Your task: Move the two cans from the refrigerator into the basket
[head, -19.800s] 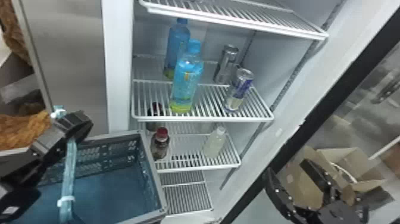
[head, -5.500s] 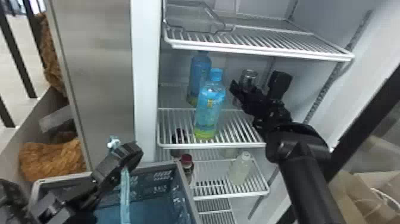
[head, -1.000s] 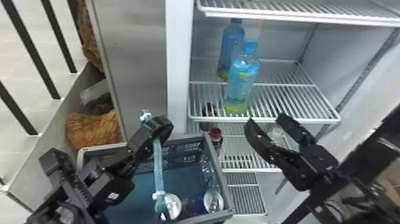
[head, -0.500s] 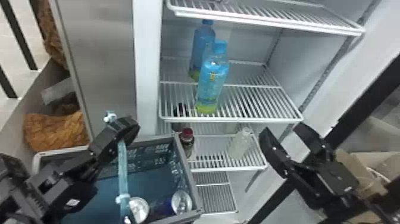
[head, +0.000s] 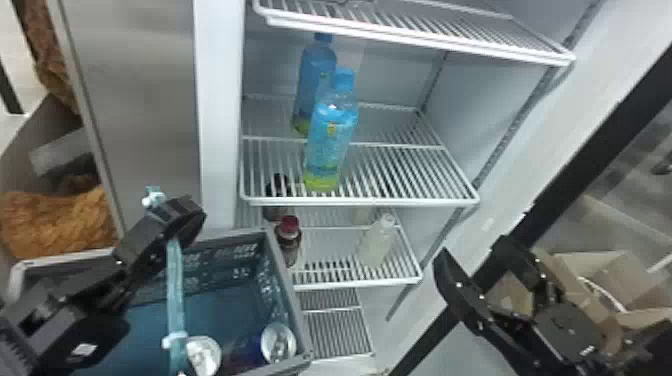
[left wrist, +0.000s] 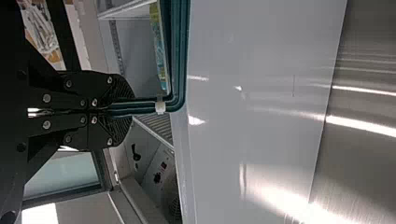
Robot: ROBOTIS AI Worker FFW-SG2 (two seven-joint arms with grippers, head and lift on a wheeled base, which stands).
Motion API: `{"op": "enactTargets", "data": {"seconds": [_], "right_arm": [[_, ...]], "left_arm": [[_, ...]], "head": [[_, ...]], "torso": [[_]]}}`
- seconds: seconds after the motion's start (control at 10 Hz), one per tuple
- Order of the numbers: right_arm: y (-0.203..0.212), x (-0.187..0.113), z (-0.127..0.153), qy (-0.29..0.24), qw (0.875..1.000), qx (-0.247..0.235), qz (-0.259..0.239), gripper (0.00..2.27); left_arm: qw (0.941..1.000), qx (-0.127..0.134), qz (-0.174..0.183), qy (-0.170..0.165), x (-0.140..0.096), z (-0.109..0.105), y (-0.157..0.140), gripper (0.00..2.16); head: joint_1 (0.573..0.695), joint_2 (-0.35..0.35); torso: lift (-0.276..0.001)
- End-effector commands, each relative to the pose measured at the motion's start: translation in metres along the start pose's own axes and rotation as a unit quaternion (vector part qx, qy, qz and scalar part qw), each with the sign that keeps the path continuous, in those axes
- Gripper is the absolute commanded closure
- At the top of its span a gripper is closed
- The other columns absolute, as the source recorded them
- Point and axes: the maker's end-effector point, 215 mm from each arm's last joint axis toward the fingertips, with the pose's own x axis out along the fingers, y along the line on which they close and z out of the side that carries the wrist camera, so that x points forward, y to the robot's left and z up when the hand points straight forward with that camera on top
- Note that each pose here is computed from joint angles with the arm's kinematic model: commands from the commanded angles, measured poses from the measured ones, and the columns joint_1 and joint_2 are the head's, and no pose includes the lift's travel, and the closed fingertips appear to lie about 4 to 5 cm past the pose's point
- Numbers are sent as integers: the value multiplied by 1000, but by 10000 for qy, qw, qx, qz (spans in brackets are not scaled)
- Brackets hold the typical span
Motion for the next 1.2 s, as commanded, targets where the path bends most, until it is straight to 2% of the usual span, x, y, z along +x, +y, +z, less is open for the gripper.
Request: {"op": "enactTargets", "data": {"seconds": [0.0, 0.2, 0.4, 1.1], "right_arm": [[-8, -9, 3, 68, 9997, -190, -97, 130], [-16, -19, 6, 153, 9989, -386, -218, 130], [-16, -19, 6, 157, 9989, -395, -212, 130], [-15, -21, -3, 238, 9989, -357, -172, 130]], "left_arm": [[10000, 4, -21, -14, -1, 1, -2, 1200], [10000, 48, -21, -31, -3, 2, -5, 1200], [10000, 60, -26, -69, -5, 4, -6, 1200], [9999, 126, -38, -91, -6, 5, -11, 1200]], "head": [[695, -314], [695, -330], [695, -346], [695, -339]], "torso": [[-35], [-35], [-35], [-35]]}}
